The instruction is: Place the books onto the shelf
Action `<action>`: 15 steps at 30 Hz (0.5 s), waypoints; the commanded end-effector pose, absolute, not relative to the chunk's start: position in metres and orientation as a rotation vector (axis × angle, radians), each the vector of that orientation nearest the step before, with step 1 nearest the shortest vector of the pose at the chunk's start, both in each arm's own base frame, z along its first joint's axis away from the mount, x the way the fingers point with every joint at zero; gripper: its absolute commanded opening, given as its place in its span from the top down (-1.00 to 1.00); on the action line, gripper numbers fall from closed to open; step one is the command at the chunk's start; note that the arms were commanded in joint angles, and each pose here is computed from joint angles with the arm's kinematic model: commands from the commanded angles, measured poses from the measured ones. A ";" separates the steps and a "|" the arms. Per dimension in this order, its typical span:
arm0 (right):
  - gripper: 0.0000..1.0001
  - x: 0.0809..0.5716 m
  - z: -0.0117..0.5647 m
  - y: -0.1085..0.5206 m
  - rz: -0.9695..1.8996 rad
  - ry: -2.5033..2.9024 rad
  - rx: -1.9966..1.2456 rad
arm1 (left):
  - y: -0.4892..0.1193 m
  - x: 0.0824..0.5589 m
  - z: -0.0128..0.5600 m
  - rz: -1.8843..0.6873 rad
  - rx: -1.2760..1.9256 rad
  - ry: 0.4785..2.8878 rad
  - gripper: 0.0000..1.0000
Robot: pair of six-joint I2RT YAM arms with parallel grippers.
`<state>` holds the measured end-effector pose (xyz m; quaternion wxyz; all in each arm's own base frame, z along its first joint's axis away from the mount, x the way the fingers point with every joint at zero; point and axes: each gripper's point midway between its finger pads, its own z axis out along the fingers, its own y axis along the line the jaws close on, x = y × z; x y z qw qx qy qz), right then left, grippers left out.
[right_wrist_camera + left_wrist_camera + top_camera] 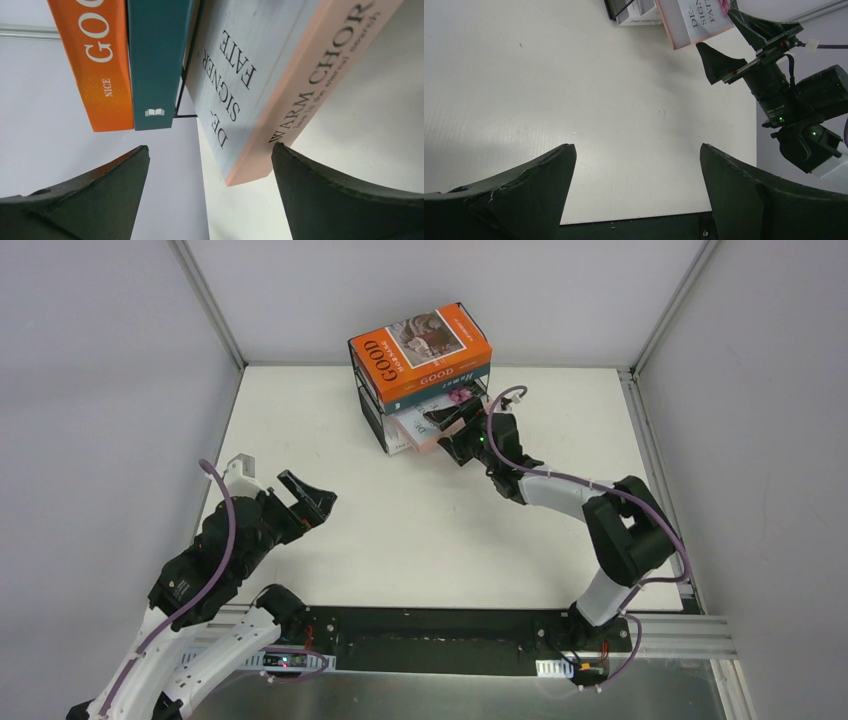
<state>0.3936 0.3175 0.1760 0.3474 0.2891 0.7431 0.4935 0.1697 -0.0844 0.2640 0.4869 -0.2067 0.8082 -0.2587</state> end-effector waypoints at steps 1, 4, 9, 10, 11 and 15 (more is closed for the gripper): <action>-0.92 0.406 0.197 0.342 1.349 1.920 0.651 | -0.085 0.171 0.269 -0.648 -0.504 1.943 -0.99; -0.91 0.415 0.200 0.355 1.379 1.926 0.622 | -0.085 0.170 0.271 -0.654 -0.504 1.937 -0.99; -0.88 0.421 0.197 0.363 1.392 1.944 0.579 | -0.084 0.169 0.272 -0.658 -0.506 1.933 -0.99; -0.87 0.418 0.198 0.361 1.384 1.942 0.570 | -0.084 0.169 0.272 -0.657 -0.506 1.932 -0.99; -0.87 0.415 0.198 0.357 1.375 1.938 0.566 | -0.083 0.168 0.272 -0.657 -0.507 1.931 -0.99; -0.84 0.399 0.199 0.334 1.269 1.927 0.500 | -0.082 0.169 0.270 -0.647 -0.510 1.932 -0.99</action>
